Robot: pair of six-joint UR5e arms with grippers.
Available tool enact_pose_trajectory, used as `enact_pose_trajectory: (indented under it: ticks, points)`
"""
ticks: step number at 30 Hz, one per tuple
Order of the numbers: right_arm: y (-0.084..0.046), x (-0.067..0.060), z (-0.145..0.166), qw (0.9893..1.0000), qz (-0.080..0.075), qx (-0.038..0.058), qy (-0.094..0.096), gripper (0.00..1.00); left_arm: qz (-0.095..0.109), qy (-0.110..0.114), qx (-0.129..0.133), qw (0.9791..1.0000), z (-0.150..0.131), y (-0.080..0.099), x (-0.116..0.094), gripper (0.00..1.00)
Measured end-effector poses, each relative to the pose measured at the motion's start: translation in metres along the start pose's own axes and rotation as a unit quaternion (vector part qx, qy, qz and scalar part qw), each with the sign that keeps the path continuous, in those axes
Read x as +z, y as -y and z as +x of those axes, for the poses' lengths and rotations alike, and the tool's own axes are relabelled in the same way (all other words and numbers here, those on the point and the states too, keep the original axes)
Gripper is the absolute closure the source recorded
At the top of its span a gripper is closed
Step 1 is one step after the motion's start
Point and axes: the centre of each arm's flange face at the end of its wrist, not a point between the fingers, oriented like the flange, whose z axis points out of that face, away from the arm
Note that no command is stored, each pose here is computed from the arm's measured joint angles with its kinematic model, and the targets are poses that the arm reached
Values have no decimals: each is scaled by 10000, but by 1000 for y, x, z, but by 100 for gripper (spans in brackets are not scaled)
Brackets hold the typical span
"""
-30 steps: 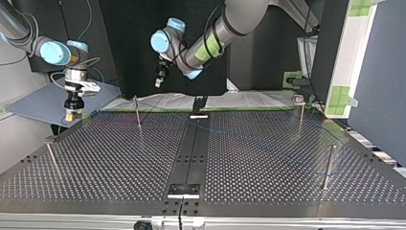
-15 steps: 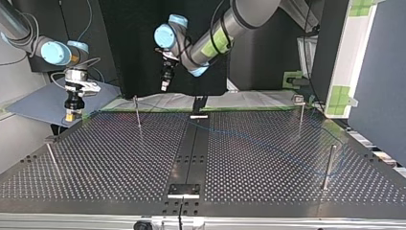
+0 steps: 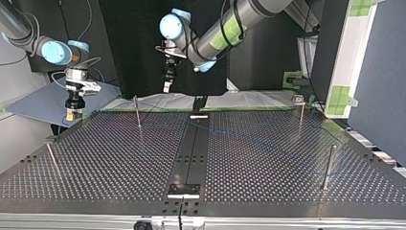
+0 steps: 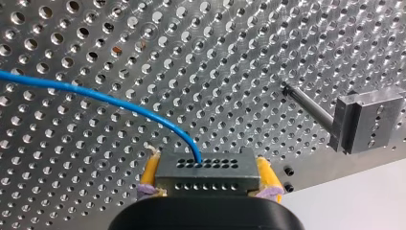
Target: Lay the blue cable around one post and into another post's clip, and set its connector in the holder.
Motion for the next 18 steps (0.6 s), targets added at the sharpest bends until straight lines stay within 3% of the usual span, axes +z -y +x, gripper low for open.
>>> enact_pose_trajectory:
  ticks: [8,18]
  points:
    - [0,0,0,10000,5,19,-5,100,29,288,-344,9990,-26,-5,-12,0]
    - [2,0,-1,10000,19,22,-5,100,-137,680,-746,9948,-57,-12,-34,0]
